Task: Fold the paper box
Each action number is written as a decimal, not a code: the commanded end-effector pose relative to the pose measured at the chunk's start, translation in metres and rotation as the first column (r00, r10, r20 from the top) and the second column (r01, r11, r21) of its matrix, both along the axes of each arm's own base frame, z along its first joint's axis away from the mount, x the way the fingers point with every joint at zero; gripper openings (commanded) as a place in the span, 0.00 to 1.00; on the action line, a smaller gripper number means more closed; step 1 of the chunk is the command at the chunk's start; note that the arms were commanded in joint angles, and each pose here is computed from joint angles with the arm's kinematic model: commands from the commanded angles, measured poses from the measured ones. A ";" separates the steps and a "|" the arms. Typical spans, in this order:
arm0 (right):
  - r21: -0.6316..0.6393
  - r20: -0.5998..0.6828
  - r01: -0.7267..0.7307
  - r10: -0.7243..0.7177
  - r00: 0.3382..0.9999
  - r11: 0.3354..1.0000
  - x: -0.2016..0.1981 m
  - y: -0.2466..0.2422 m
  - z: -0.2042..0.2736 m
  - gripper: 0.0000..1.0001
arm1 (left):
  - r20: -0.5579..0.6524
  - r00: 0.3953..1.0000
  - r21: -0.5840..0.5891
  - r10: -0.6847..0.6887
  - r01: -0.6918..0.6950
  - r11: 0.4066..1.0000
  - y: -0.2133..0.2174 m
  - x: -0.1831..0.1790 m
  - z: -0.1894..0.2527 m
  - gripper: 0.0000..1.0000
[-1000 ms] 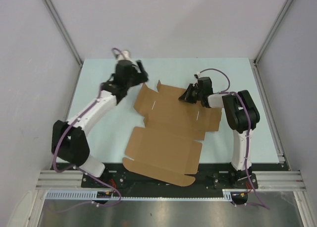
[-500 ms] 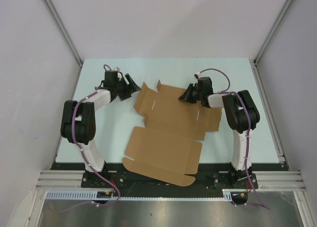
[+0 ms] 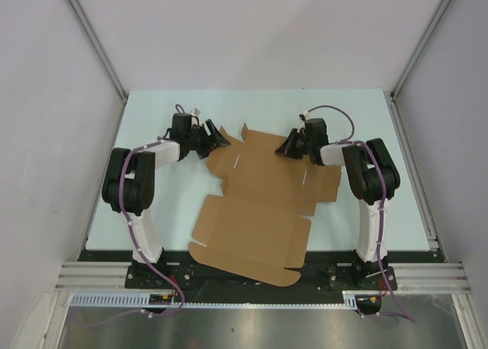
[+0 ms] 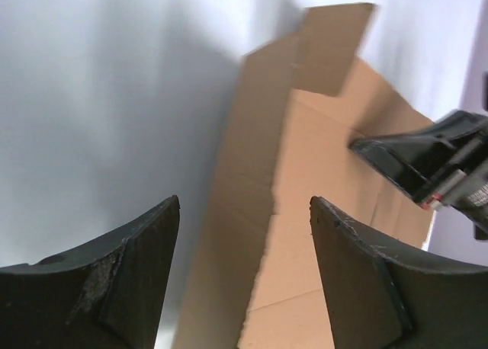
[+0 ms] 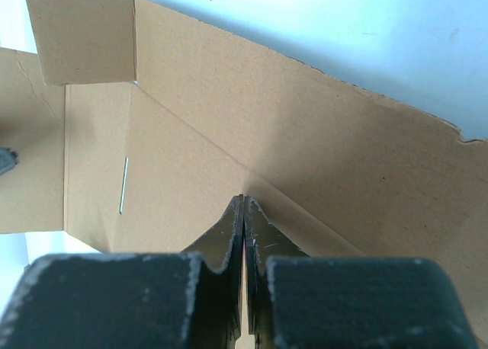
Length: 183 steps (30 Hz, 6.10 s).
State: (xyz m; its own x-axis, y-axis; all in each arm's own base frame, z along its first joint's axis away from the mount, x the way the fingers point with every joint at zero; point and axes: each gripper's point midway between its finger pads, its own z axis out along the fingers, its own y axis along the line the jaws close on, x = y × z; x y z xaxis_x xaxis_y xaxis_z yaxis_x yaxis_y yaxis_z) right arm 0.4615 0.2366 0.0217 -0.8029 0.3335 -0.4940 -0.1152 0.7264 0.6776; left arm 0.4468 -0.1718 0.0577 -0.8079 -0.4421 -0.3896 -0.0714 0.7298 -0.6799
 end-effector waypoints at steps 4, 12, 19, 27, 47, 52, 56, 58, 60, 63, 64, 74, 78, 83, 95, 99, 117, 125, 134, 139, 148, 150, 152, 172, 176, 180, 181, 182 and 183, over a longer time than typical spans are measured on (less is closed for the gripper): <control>-0.105 -0.162 0.007 -0.024 0.986 0.994 -0.028 -0.022 -0.053 0.00 | 0.288 0.957 -0.172 -0.034 0.087 0.981 -0.019 0.008 0.098 0.77; -0.100 -0.157 0.009 -0.024 0.987 0.995 -0.027 -0.021 -0.050 0.00 | 0.197 0.957 -0.145 0.213 -0.186 0.972 0.052 0.017 0.088 0.78; -0.096 -0.159 0.007 -0.022 0.987 0.995 -0.027 -0.021 -0.050 0.00 | -0.017 0.973 0.006 0.230 -0.229 0.973 0.067 0.008 0.021 0.72; -0.094 -0.158 0.007 -0.022 0.987 0.996 -0.027 -0.020 -0.051 0.00 | -0.041 0.995 -0.039 0.096 -0.097 0.994 0.032 0.010 0.008 0.72; -0.093 -0.163 0.006 -0.021 0.986 0.996 -0.027 -0.021 -0.053 0.00 | 0.057 0.997 -0.151 -0.061 0.069 0.986 -0.023 -0.003 0.040 0.72; -0.089 -0.162 0.003 -0.018 0.987 0.996 -0.027 -0.020 -0.052 0.00 | 0.060 0.984 -0.084 -0.165 0.170 0.982 -0.058 -0.015 0.037 0.72; -0.092 -0.160 0.001 -0.016 0.987 0.996 -0.028 -0.019 -0.050 0.00 | 0.032 0.979 -0.023 -0.204 0.204 0.979 -0.072 -0.023 0.024 0.71; -0.092 -0.160 0.001 -0.016 0.987 0.996 -0.028 -0.019 -0.050 0.00 | 0.024 0.977 0.005 -0.213 0.213 0.977 -0.075 -0.025 0.017 0.71; -0.092 -0.160 0.001 -0.016 0.987 0.996 -0.028 -0.019 -0.049 0.00 | 0.010 0.978 0.027 -0.211 0.210 0.977 -0.075 -0.027 0.013 0.71; -0.092 -0.160 0.002 -0.017 0.987 0.996 -0.028 -0.020 -0.050 0.00 | -0.002 0.977 0.075 -0.211 0.211 0.975 -0.072 -0.027 0.008 0.71; -0.089 -0.160 0.002 -0.017 0.987 0.996 -0.027 -0.020 -0.050 0.00 | 0.005 0.976 0.091 -0.216 0.215 0.972 -0.071 -0.026 0.009 0.71; -0.086 -0.157 0.002 -0.016 0.987 0.996 -0.027 -0.018 -0.049 0.00 | 0.035 0.973 0.177 -0.227 0.217 0.960 -0.063 -0.015 0.021 0.61; -0.084 -0.162 -0.002 -0.011 0.987 0.996 -0.028 -0.018 -0.050 0.00 | 0.037 0.967 0.187 -0.251 0.240 0.953 -0.064 -0.013 0.016 0.37; -0.083 -0.160 -0.005 -0.008 0.987 0.997 -0.028 -0.018 -0.050 0.00 | 0.042 0.963 0.189 -0.265 0.253 0.949 -0.064 -0.015 0.015 0.25; -0.083 -0.163 -0.004 -0.010 0.987 0.997 -0.028 -0.017 -0.053 0.00 | 0.020 0.952 0.203 -0.305 0.295 0.934 -0.069 -0.010 0.003 0.59; -0.084 -0.165 -0.004 -0.010 0.986 0.996 -0.029 -0.018 -0.053 0.00 | 0.016 0.954 0.240 -0.299 0.287 0.928 -0.067 -0.009 -0.003 0.43; -0.084 -0.165 -0.004 -0.010 0.986 0.996 -0.029 -0.018 -0.053 0.00 | 0.139 0.957 0.332 -0.256 0.199 0.922 -0.048 -0.003 0.023 0.00; -0.096 -0.141 0.003 -0.017 0.990 0.995 -0.027 -0.017 -0.040 0.00 | 0.198 0.953 0.292 -0.230 0.167 0.942 -0.051 0.001 0.056 0.47; -0.123 -0.088 0.000 -0.011 0.996 0.992 -0.025 -0.017 -0.014 0.00 | 0.132 0.954 0.277 -0.269 0.225 0.934 -0.060 0.001 0.037 0.49; -0.124 -0.118 -0.014 0.000 0.993 0.992 -0.030 -0.015 -0.026 0.00 | 0.094 0.955 0.248 -0.283 0.252 0.935 -0.065 -0.001 0.015 0.49; -0.108 -0.119 -0.021 0.008 0.993 0.994 -0.029 -0.013 -0.031 0.00 | 0.109 0.971 0.262 -0.213 0.179 0.948 -0.052 0.016 0.020 0.60; -0.109 -0.124 -0.022 0.009 0.992 0.994 -0.030 -0.014 -0.032 0.00 | 0.146 0.971 0.250 -0.190 0.150 0.957 -0.046 0.017 0.037 0.69; -0.110 -0.132 -0.023 0.008 0.991 0.994 -0.031 -0.015 -0.035 0.00 | 0.181 0.968 0.239 -0.175 0.129 0.962 -0.043 0.016 0.055 0.75; -0.101 -0.135 -0.015 0.001 0.991 0.995 -0.028 -0.015 -0.040 0.00 | 0.006 0.995 0.099 -0.104 0.103 0.990 -0.004 0.015 -0.004 0.82; -0.092 -0.138 -0.012 -0.001 0.990 0.996 -0.028 -0.014 -0.041 0.00 | 0.006 0.995 0.093 -0.103 0.102 0.990 -0.005 0.012 -0.005 0.83; -0.090 -0.136 -0.011 -0.002 0.991 0.996 -0.027 -0.014 -0.042 0.00 | 0.037 0.995 0.124 -0.092 0.087 0.988 0.000 0.017 0.000 0.85; -0.090 -0.137 -0.011 -0.002 0.991 0.996 -0.027 -0.014 -0.043 0.00 | 0.014 0.995 0.121 -0.101 0.099 0.988 -0.002 0.015 -0.009 0.86; -0.088 -0.139 -0.012 -0.001 0.990 0.996 -0.028 -0.013 -0.043 0.00 | 0.009 0.993 0.114 -0.116 0.115 0.987 -0.006 0.017 -0.007 0.85; -0.086 -0.137 -0.010 -0.002 0.991 0.996 -0.027 -0.013 -0.043 0.00 | -0.011 0.989 0.089 -0.148 0.148 0.985 -0.014 0.011 -0.010 0.85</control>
